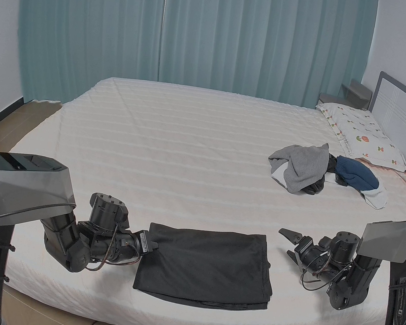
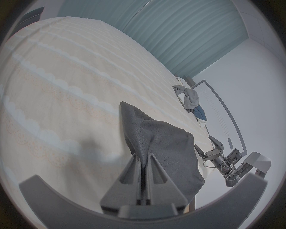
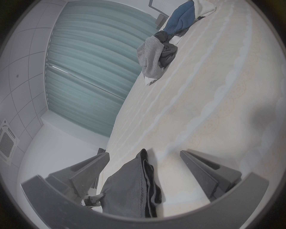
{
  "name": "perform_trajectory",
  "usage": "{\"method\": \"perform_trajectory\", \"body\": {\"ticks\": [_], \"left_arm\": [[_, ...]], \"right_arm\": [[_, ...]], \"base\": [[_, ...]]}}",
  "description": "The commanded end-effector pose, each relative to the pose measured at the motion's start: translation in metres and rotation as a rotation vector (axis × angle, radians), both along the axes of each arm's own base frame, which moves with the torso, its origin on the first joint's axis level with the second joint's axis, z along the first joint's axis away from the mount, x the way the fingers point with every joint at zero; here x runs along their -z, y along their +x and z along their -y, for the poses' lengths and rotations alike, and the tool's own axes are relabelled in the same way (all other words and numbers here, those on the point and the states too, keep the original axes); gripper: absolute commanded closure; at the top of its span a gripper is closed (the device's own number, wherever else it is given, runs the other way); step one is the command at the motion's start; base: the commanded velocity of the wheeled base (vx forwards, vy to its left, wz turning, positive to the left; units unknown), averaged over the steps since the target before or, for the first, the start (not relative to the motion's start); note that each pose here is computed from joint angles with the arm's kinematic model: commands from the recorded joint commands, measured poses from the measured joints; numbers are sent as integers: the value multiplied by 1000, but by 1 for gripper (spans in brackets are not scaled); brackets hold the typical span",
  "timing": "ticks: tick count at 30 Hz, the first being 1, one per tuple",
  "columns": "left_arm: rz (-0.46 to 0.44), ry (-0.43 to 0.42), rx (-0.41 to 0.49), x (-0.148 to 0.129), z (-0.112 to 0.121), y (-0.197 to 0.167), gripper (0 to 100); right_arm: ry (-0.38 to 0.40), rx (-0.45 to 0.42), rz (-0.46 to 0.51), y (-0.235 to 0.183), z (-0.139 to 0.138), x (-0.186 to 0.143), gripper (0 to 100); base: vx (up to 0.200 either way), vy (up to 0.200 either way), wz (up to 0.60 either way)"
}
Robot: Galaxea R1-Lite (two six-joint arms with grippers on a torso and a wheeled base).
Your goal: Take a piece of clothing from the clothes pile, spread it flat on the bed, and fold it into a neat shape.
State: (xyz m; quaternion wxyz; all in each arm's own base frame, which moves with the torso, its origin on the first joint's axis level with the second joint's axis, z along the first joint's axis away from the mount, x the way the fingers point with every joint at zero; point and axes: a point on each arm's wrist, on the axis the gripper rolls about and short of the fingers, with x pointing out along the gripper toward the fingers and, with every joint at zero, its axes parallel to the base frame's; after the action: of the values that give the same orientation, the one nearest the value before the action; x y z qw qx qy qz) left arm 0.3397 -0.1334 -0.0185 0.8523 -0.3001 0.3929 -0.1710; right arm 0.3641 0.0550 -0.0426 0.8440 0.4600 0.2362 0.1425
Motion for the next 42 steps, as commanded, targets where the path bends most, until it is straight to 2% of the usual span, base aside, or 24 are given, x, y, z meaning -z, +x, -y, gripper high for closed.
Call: {"method": "perform_trajectory", "body": {"ticks": [1, 16, 42], "left_arm": [[-1, 0, -2, 0, -1, 0, 100], [-11, -16, -28, -1, -4, 1, 100], [-25, -7, -23, 0, -1, -2, 100]], "right_arm": [[1, 0, 1, 0, 0, 0, 0], [0, 0, -1, 0, 0, 0, 0], [-1, -6, -5, -2, -3, 0, 0]], "base": [[0, 0, 0], [0, 200, 0], [0, 200, 0]]}}
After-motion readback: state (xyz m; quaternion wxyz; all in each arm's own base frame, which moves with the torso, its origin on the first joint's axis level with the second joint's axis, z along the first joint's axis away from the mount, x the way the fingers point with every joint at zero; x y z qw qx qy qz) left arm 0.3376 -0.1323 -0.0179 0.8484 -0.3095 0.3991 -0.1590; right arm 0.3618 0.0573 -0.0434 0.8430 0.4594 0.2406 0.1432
